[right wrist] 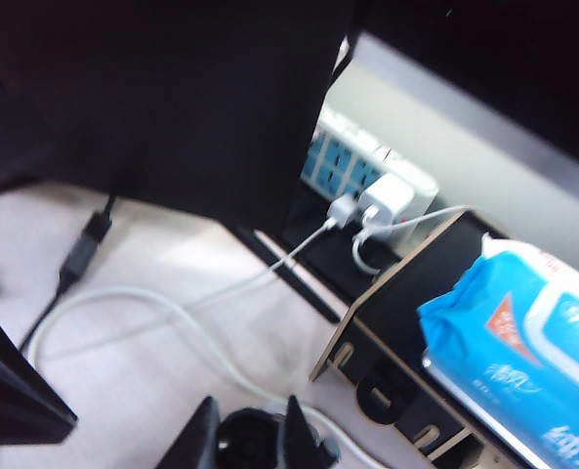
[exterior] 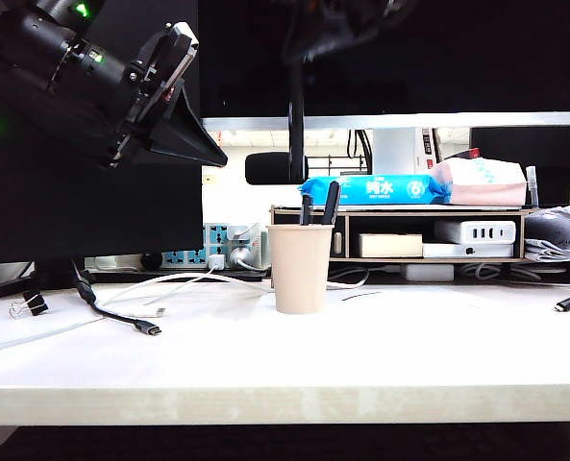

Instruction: Pick up the marker from the paper cup and put it on the table.

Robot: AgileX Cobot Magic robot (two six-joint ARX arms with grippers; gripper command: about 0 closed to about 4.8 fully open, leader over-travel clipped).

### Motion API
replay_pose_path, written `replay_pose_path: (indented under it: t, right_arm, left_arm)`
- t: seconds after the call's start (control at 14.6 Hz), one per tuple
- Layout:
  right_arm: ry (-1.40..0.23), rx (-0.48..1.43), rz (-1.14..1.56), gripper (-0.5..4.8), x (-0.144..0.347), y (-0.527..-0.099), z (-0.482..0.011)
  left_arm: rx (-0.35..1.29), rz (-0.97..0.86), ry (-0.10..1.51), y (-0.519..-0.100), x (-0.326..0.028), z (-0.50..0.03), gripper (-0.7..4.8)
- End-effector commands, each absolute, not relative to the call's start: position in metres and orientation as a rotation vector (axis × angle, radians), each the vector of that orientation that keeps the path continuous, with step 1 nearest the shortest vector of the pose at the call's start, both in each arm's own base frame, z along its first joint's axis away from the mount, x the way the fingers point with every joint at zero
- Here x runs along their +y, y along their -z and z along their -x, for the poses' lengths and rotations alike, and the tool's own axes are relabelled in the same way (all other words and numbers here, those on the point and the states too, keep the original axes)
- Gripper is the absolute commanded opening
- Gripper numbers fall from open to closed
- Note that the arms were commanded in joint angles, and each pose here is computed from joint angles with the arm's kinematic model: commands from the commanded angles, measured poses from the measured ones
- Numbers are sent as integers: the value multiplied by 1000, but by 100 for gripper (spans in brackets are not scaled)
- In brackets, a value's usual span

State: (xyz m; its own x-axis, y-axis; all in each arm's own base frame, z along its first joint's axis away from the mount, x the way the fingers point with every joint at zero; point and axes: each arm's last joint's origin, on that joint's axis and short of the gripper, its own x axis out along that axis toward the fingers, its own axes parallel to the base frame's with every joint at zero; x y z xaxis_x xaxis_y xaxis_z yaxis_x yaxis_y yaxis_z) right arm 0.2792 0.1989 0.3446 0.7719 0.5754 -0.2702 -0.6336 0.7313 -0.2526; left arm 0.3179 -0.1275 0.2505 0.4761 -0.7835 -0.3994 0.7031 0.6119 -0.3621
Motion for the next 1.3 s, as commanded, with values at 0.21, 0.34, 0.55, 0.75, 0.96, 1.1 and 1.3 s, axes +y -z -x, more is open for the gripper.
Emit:
replay_pose_path:
  t: [0.21,0.34,0.55,0.75,0.96,1.1,1.3]
  right_arm:
    - [-615,162,333,8,191,-357,-271]
    - [-565,185,347,8,187,-358,-270]
    - [-497,211,357,8,177,-359,-270]
    - [-438,295,380,8,161,-353,-275]
    - [-402,383,398,8,147,-345,-279]
    - [-388,462,417,8,141,-337,-281]
    - [-379,544,446,8,139,-306,-278]
  left_arm:
    - [560,156,923,-253,-128,-318,-5]
    - [563,156,922,-252,-128,-318,-5]
    - [564,156,923,-252,-128,-317,-5]
    - [565,157,927,-252,-128,-317,-5]
    - [565,161,941,-252,-129,-317,-5]
    - [566,162,944,-252,-129,-317,-5]
    - [571,168,961,-252,-129,-316,-5]
